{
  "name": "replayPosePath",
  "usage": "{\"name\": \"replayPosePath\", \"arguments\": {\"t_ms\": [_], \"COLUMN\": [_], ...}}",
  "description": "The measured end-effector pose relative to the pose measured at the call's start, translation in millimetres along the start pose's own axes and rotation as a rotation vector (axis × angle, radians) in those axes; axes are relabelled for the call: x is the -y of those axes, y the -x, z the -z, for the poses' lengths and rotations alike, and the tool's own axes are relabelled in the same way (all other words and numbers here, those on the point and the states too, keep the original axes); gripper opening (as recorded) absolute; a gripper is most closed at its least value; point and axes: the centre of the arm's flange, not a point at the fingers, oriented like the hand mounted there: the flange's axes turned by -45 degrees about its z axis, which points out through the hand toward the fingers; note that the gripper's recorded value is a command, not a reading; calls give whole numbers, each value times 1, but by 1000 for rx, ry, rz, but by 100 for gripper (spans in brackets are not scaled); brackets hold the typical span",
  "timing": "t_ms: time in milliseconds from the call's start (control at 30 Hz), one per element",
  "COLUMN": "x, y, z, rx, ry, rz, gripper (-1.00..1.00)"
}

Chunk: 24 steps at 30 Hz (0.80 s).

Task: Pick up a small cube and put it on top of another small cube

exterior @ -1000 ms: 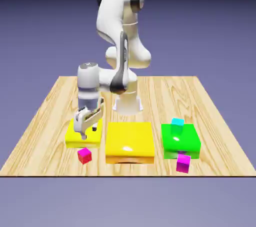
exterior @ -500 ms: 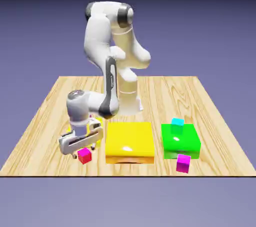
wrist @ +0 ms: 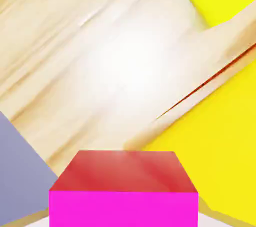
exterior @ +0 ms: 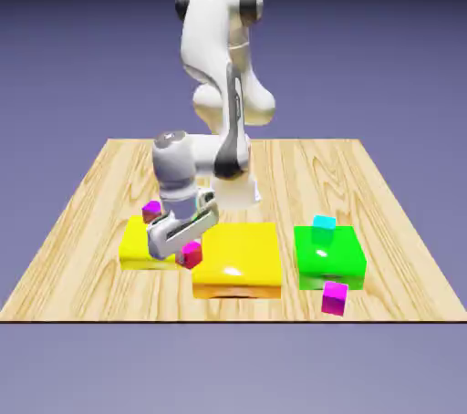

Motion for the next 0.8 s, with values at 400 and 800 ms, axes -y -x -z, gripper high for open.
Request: {"name": "replayPosePath", "arguments": {"t_ms": [400,800], "x": [-184,-213], "y": [177,183], "z": [50,-7], "rx": [-55,-84], "ry": [73,81], "rz": [678,760], "gripper": [-100,100]}}
